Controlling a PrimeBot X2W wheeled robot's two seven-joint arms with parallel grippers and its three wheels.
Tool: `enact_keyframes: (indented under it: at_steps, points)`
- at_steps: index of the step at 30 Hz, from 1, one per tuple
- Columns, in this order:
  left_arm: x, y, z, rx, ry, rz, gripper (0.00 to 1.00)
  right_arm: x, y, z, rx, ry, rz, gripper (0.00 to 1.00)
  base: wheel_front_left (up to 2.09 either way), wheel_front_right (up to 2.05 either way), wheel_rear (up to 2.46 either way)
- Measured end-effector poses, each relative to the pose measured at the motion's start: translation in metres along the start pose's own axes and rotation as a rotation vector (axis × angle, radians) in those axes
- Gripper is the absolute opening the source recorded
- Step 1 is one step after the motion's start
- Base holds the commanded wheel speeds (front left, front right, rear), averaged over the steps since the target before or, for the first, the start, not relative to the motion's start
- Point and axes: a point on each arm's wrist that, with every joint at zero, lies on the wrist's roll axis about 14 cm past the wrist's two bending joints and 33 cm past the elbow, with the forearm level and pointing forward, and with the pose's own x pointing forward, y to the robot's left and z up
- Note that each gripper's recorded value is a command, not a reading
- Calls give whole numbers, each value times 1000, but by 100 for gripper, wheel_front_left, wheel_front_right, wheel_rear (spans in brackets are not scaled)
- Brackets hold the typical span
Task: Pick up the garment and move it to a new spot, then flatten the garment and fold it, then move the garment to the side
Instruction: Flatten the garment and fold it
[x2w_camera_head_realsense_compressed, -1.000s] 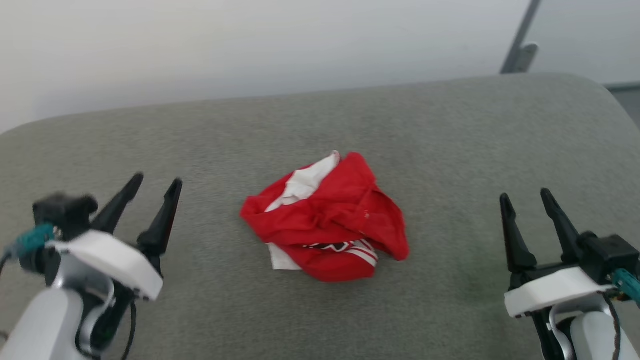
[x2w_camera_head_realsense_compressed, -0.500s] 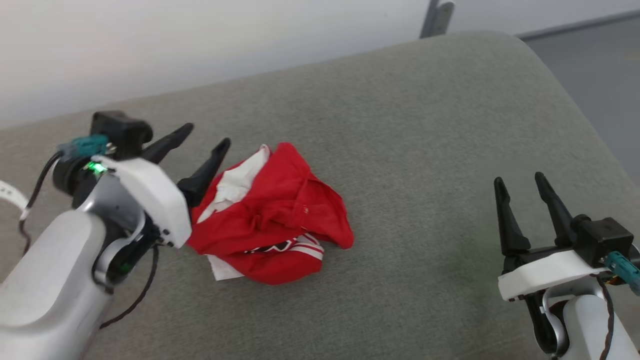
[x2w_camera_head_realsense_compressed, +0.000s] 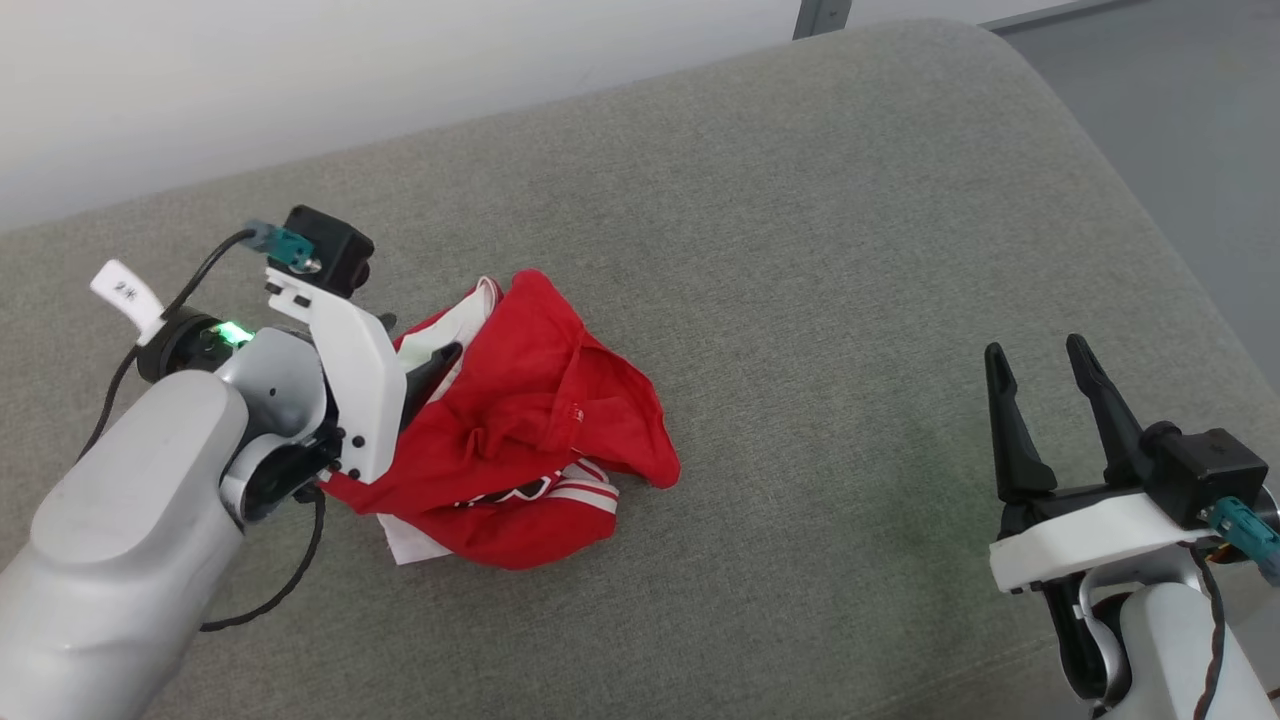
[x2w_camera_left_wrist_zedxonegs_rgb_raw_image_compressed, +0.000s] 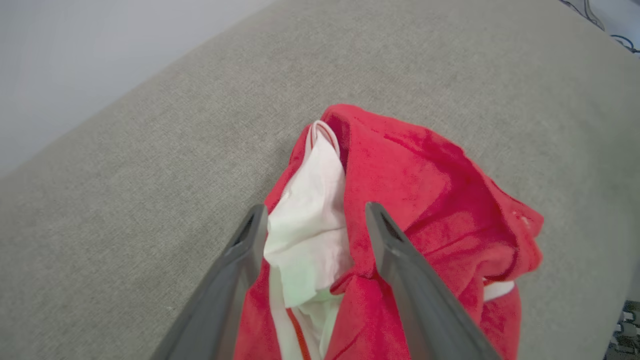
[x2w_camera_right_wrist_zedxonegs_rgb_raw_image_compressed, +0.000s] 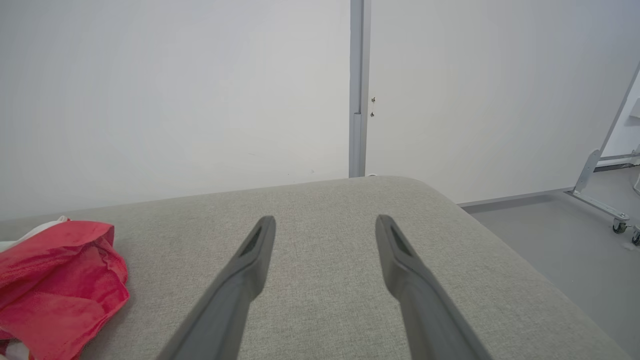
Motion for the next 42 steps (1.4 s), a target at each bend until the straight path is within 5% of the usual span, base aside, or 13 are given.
enact_keyframes:
  at_steps: [11, 12, 14, 15, 28, 34, 42]
  points:
    - [10, 12, -45, -9, 269, 39, 100, 7, 7, -4, 4, 8, 12, 100, 0, 0, 0]
    - [11, 12, -48, -19, 284, 38, 93, 8, 7, -4, 5, 9, 12, 100, 0, 0, 0]
    - [12, 9, -53, -16, 313, 30, 24, 9, 8, -4, 4, 7, 15, 100, 0, 0, 0]
    - [14, 8, -53, -17, 318, 27, 0, 10, 8, -4, 4, 8, 16, 100, 0, 0, 0]
    - [3, 29, -30, -117, 225, 82, 0, 14, 10, -5, 10, 7, 20, 100, 0, 0, 0]
    - [-27, 66, -18, -208, 133, 202, 0, 18, 19, -6, 12, 5, 48, 100, 0, 0, 0]
    - [-80, 113, -58, -321, 148, 401, 0, 24, 37, -10, 23, 10, 98, 100, 0, 0, 0]
